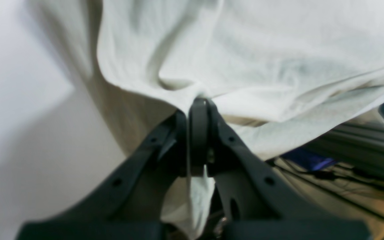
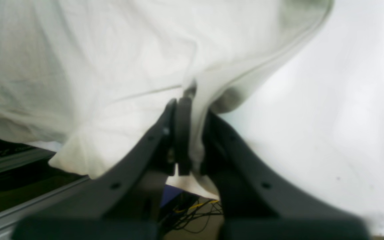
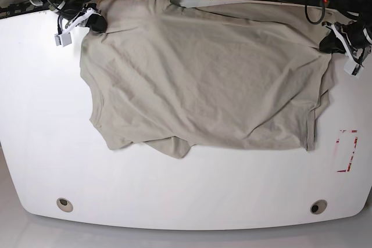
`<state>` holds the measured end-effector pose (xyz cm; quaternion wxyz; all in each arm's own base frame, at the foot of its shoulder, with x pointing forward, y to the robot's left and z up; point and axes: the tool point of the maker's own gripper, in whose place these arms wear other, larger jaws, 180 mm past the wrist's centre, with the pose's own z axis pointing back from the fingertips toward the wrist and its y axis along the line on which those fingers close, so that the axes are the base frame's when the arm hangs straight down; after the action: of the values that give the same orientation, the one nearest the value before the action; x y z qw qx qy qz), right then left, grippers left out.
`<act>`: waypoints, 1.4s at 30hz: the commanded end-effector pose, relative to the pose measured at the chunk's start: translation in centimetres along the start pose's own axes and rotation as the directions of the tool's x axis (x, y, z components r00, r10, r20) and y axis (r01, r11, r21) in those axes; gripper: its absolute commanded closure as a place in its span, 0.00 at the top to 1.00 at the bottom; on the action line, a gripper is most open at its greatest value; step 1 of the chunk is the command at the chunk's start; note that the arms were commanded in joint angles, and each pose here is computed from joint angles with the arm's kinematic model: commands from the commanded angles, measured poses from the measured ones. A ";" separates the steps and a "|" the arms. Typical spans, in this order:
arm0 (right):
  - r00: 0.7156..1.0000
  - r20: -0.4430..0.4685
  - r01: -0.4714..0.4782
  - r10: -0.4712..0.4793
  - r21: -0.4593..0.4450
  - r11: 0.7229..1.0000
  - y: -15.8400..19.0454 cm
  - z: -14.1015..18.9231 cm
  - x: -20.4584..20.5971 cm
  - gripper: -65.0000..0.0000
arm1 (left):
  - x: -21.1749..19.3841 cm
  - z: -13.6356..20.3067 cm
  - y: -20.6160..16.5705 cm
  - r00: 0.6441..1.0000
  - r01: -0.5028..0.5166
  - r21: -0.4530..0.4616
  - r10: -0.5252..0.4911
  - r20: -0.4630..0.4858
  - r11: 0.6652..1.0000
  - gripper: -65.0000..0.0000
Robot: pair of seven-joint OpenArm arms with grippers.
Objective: Fold the T-shirt properly
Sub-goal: 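Release and regrasp the shirt edge with the left gripper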
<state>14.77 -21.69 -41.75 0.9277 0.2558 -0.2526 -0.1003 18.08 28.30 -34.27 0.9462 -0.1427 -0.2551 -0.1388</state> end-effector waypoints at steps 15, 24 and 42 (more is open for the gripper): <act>0.999 0.032 -0.025 0.025 0.008 1.000 0.3 0.4 1.0 0.00 | -2.1 1.2 -0.5 0.997 0.035 0.008 -0.034 -0.074 0.999 0.02; 0.998 -0.005 -0.055 0.056 0.054 0.997 1.8 -0.8 0.5 0.00 | -3.9 2.2 0.0 0.991 0.029 0.025 -0.026 -0.131 0.999 0.82; 0.998 -0.008 -0.062 0.062 0.063 0.996 2.1 -1.1 0.6 0.00 | -8.6 2.1 3.8 0.960 -0.138 0.061 0.149 -0.235 0.988 0.83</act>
<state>15.12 -19.18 -42.11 0.9277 0.2798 -0.2375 -0.0688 10.79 33.62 -38.71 0.9804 -0.1355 -0.1289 -0.0619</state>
